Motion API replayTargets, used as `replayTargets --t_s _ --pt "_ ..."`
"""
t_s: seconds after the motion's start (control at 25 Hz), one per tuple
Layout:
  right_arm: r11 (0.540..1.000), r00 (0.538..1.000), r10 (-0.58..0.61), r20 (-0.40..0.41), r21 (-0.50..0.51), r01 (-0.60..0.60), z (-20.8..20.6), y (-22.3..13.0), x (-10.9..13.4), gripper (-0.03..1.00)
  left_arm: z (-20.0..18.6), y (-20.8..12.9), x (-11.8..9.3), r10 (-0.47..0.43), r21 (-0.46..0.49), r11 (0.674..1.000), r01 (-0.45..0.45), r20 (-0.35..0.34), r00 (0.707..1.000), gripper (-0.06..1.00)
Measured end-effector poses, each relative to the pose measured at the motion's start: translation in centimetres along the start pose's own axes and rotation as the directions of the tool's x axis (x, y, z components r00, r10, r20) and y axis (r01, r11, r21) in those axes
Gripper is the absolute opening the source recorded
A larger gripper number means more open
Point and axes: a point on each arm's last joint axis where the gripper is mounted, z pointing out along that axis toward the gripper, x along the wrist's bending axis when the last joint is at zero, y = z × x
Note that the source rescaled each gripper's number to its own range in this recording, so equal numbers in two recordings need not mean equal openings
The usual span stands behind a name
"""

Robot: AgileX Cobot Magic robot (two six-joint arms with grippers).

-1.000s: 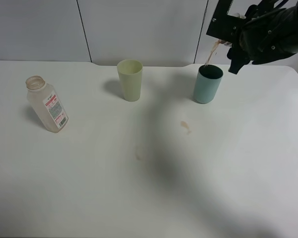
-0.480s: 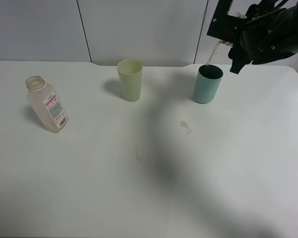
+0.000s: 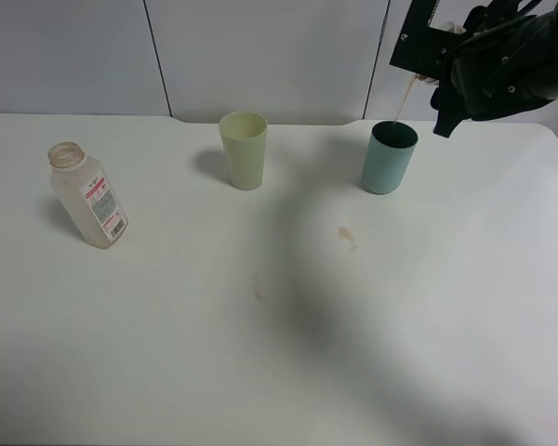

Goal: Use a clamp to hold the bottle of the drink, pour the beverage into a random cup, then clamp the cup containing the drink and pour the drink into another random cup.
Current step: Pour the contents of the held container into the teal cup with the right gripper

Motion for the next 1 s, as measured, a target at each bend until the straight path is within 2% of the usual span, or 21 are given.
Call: replayTargets --t_s 1.0 --pt "0.990 0.990 -0.144 0.002 0.004 0.144 0.00 -0.03 -0.04 0.00 0.00 0.00 -0.01 0.000 0.000 1.000 0.000 0.001 1.000 1.00"
